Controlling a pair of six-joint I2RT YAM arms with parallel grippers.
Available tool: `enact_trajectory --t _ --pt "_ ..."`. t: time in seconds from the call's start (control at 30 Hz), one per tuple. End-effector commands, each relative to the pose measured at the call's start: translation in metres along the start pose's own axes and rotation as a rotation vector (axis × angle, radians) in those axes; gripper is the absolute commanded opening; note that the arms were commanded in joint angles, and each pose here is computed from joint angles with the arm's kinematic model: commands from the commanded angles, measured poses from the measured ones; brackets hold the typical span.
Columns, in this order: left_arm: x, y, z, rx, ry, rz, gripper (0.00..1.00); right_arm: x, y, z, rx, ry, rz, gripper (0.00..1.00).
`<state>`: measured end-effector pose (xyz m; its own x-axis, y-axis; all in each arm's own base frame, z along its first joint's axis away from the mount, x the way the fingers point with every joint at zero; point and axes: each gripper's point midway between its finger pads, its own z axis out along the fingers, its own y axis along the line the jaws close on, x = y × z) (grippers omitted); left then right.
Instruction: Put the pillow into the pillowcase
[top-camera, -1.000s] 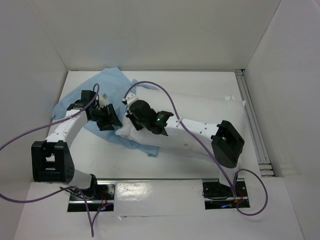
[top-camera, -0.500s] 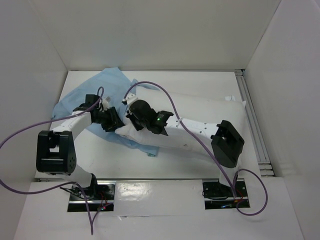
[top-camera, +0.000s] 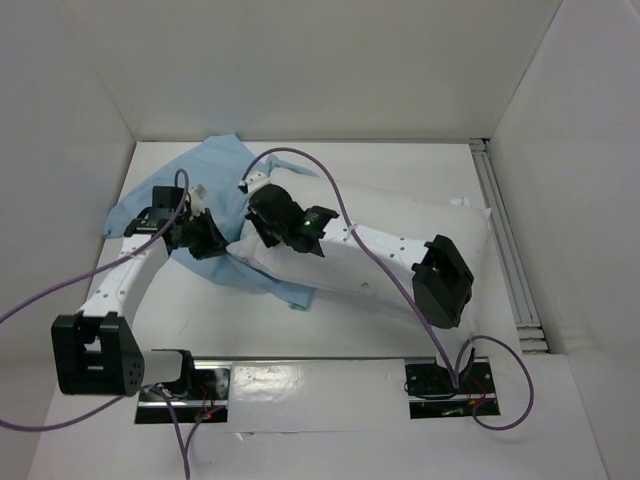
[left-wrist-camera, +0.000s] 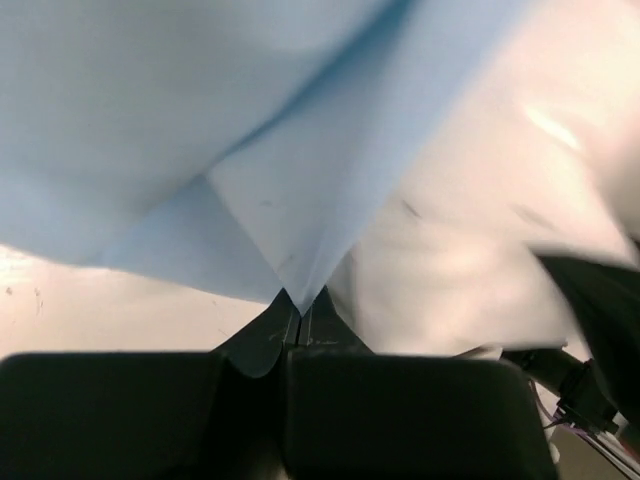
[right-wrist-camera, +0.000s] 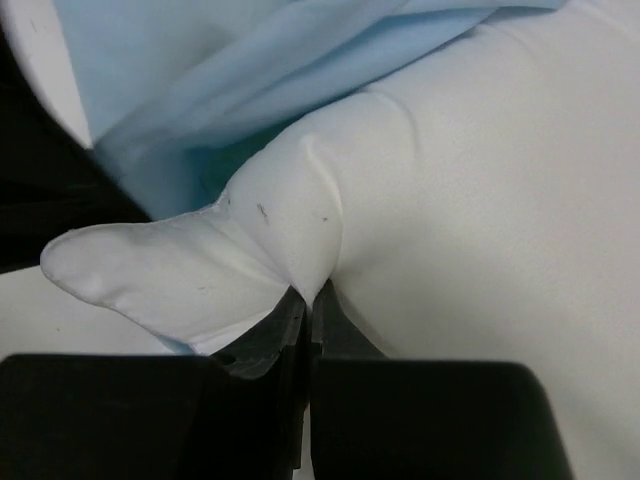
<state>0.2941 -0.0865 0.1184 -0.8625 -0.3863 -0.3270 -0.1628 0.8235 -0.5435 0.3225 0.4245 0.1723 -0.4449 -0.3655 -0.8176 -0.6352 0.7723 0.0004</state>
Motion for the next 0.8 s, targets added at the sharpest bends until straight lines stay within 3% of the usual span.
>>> enact_trajectory --t 0.0,0.03,0.1,0.33,0.43,0.57,0.6,0.67,0.7,0.73,0.77 --pt "-0.007 -0.02 -0.041 0.012 -0.065 0.027 0.0 -0.021 -0.007 0.011 0.027 -0.016 0.049 0.0" --pt "-0.01 -0.025 -0.05 0.016 -0.072 0.04 0.0 -0.006 -0.005 0.024 0.039 0.045 0.049 0.0" --pt "-0.006 -0.03 -0.062 0.016 -0.073 0.04 0.0 -0.03 -0.006 0.032 0.052 0.015 0.082 0.0" --pt "-0.015 -0.071 -0.092 0.153 -0.074 0.106 0.0 -0.013 -0.007 0.086 0.107 0.062 0.11 0.0" --pt "-0.007 -0.083 -0.089 0.218 -0.003 0.126 0.0 -0.021 -0.002 0.09 0.062 0.038 0.168 0.0" --pt "0.014 -0.06 -0.063 0.135 0.101 0.089 0.0 -0.061 0.002 0.062 -0.008 -0.081 0.224 0.0" --pt "0.022 -0.049 -0.054 0.097 0.139 0.063 0.14 -0.06 0.004 0.059 -0.026 -0.094 0.238 0.0" --pt "0.02 -0.045 -0.053 0.077 0.131 0.072 0.52 -0.077 0.007 0.036 -0.062 -0.14 0.256 0.0" --pt "0.02 -0.045 -0.053 0.077 0.131 0.072 0.64 -0.08 0.006 0.03 -0.065 -0.152 0.258 0.0" --pt "0.013 -0.046 -0.058 0.062 0.096 0.087 0.75 -0.078 0.005 0.026 -0.064 -0.147 0.257 0.0" --pt "0.008 -0.047 -0.06 0.058 0.077 0.095 0.75 -0.088 0.002 0.012 -0.062 -0.174 0.263 0.06"
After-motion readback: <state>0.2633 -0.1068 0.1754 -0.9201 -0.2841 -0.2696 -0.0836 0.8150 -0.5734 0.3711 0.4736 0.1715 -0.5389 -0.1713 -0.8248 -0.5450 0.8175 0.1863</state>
